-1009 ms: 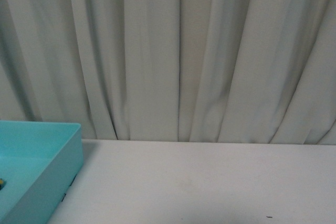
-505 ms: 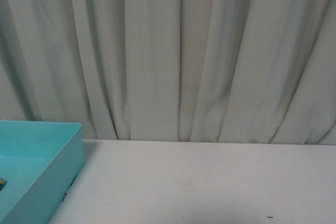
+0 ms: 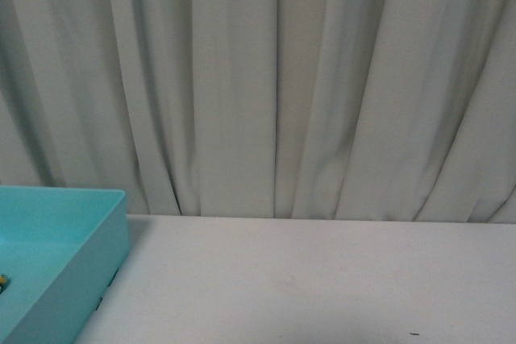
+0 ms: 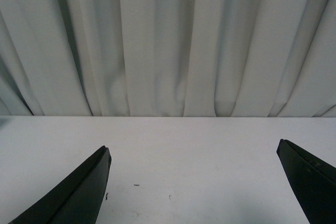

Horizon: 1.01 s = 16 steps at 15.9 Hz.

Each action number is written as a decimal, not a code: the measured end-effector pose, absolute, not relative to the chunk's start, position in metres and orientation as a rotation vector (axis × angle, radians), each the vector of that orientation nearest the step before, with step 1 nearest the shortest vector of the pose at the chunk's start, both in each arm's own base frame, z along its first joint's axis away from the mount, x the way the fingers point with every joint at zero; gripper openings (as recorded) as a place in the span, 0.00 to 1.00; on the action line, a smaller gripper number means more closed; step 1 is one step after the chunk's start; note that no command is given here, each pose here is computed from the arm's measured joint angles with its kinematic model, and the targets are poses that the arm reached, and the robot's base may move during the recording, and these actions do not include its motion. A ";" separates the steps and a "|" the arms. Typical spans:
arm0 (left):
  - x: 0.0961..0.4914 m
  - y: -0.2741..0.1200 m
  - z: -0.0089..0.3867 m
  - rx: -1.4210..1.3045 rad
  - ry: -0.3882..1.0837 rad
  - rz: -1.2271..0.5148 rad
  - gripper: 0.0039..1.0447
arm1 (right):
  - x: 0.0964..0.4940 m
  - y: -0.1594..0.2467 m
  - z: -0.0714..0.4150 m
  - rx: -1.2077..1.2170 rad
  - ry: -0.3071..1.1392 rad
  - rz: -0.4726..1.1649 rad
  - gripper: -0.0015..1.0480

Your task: Wind up and store yellow beetle toy

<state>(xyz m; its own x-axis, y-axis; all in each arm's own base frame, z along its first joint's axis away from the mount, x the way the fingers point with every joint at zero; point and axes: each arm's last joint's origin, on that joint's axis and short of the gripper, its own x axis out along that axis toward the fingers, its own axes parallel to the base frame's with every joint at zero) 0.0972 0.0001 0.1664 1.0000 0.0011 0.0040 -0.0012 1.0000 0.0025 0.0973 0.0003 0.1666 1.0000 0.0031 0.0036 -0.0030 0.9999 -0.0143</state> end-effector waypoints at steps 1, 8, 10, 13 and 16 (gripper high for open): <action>0.097 0.000 0.166 0.002 -0.003 0.001 0.69 | 0.097 0.000 0.167 -0.014 -0.004 0.003 0.94; 0.097 0.000 0.166 0.002 -0.004 0.001 0.89 | 0.097 0.000 0.167 -0.014 -0.004 0.003 0.94; 0.097 0.000 0.166 0.002 -0.003 0.001 0.94 | 0.097 0.000 0.167 -0.014 -0.004 0.003 0.94; 0.097 0.000 0.166 0.003 -0.004 0.001 0.93 | 0.097 0.000 0.167 -0.014 -0.004 0.003 0.94; 0.097 0.000 0.166 0.003 -0.003 0.001 0.94 | 0.097 0.000 0.167 -0.014 -0.004 0.003 0.94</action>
